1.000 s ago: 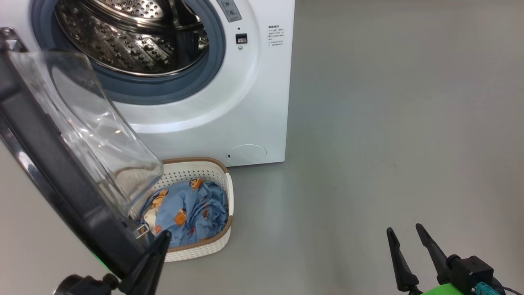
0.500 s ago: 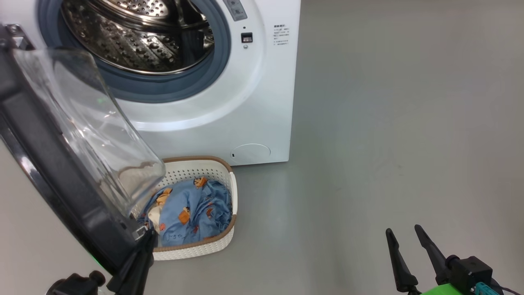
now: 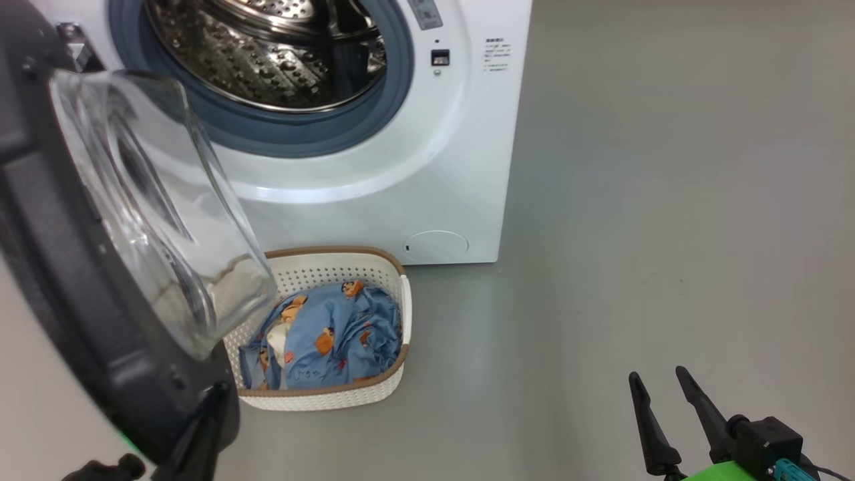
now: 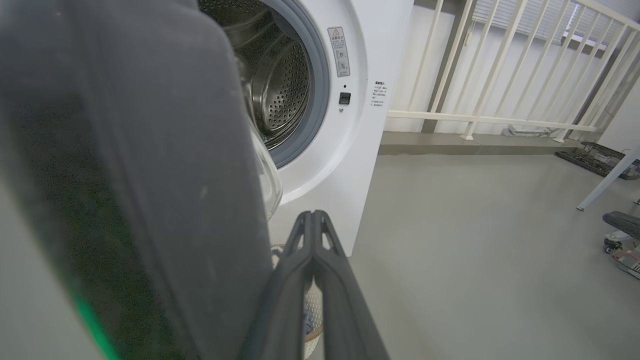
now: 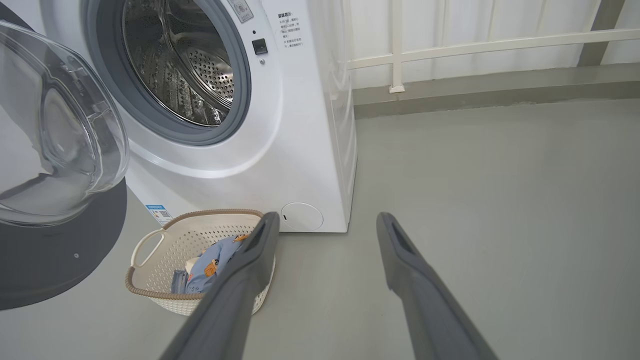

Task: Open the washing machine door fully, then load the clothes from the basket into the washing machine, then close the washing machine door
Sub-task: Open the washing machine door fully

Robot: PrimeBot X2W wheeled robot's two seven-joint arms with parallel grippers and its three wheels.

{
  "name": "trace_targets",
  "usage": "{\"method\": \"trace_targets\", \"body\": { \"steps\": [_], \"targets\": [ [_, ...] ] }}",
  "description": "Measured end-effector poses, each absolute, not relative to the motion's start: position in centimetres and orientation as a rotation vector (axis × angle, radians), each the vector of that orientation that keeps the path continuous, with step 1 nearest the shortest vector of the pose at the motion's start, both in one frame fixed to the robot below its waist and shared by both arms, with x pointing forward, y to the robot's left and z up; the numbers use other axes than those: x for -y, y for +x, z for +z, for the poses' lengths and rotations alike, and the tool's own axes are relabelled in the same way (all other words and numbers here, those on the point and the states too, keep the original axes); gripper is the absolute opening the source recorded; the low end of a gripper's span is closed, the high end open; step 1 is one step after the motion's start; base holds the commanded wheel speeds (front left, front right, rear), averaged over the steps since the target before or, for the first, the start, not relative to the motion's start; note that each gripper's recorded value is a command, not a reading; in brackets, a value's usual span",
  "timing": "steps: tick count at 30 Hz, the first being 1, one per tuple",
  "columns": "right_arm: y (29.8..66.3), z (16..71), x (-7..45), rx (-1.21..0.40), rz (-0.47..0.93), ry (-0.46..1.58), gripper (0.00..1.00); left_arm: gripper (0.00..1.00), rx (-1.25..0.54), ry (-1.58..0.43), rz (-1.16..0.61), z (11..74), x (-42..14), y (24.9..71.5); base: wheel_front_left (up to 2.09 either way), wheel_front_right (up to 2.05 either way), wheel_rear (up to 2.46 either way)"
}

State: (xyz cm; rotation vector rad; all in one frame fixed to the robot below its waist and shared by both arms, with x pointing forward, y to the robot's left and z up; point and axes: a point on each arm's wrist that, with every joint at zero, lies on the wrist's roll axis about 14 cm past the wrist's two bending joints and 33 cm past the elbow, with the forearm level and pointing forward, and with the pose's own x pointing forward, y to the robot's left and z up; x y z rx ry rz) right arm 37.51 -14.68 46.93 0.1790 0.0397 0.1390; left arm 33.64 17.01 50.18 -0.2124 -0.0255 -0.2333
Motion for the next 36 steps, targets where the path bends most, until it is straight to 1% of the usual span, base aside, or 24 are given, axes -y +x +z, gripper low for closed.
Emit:
{"method": "trace_targets", "body": {
  "steps": [11,21,36],
  "targets": [
    [38.4,46.5,12.6,-0.056,0.198,0.183,1.0,0.0,0.021,-0.199,-0.013,49.4,-23.5,32.5,0.0,0.0,0.0],
    [39.4,46.8,10.7,-0.049,0.253,0.186,1.0,0.0,-0.015,-0.2,0.218,47.6,-30.1,29.9,0.0,0.0,0.0],
    [39.9,45.2,10.7,-0.092,0.248,0.191,1.0,0.0,-0.018,-0.224,0.495,47.0,-39.2,29.5,0.0,0.0,0.0]
  ]
}}
